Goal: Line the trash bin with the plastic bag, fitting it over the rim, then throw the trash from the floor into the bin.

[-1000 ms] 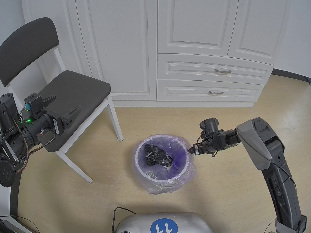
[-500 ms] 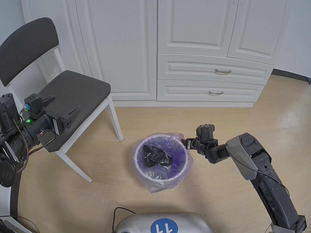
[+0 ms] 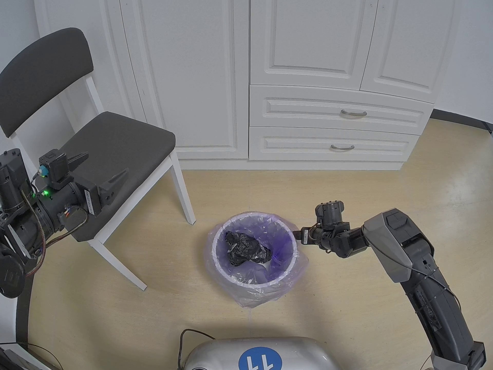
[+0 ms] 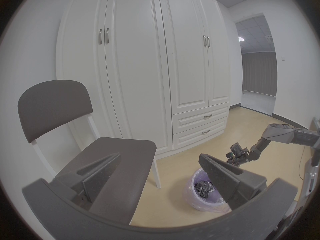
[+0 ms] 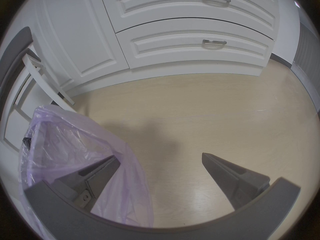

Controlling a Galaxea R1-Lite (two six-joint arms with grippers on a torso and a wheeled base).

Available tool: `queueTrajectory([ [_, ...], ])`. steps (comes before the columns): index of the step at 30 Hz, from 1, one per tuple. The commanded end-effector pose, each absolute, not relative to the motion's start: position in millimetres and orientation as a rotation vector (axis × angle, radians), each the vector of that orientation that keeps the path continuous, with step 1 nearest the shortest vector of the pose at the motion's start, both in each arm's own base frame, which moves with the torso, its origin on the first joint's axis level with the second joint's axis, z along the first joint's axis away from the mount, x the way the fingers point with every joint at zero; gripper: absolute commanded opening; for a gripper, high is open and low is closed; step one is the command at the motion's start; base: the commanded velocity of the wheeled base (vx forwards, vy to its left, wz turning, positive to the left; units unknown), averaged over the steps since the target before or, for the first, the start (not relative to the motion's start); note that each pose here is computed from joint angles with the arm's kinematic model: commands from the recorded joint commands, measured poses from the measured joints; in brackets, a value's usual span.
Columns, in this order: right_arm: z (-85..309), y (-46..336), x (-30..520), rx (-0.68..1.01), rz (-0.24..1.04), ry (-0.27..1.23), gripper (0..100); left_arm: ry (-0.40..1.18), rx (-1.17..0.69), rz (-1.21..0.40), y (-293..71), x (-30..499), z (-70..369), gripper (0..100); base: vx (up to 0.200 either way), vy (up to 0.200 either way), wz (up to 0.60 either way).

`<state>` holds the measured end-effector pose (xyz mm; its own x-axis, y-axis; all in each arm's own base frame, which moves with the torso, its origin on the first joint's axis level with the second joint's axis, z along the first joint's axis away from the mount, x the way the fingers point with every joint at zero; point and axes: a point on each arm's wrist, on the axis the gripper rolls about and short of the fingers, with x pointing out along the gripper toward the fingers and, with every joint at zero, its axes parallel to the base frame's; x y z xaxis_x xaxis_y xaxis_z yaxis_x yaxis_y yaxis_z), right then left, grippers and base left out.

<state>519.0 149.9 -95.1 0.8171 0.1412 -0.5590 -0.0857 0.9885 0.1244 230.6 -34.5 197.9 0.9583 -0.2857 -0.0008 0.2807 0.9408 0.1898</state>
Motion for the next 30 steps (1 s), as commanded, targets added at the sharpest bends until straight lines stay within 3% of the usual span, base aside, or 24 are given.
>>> queueTrajectory([
  [1, -82, 148, 520, 0.099, 0.118, 0.589, 100, -0.014, 0.189, -0.29, -35, 233, 195, 100, 0.0, 0.0, 0.0],
  [8, -28, 141, 497, 0.098, 0.131, 0.61, 100, -0.022, 0.189, -0.31, -39, 230, 196, 100, 0.0, 0.0, 0.0],
  [15, 27, 119, 446, 0.101, 0.237, 0.665, 100, -0.009, 0.188, -0.323, -40, 231, 193, 100, 0.0, 0.0, 0.0],
  [26, 91, 93, 376, 0.151, 0.225, 0.466, 100, 0.115, 0.185, -0.382, -60, 257, 158, 100, 0.0, 0.0, 0.0],
  [30, 109, 92, 367, 0.14, 0.192, 0.422, 100, 0.058, 0.188, -0.357, -67, 282, 156, 100, 0.0, 0.0, 0.0],
])
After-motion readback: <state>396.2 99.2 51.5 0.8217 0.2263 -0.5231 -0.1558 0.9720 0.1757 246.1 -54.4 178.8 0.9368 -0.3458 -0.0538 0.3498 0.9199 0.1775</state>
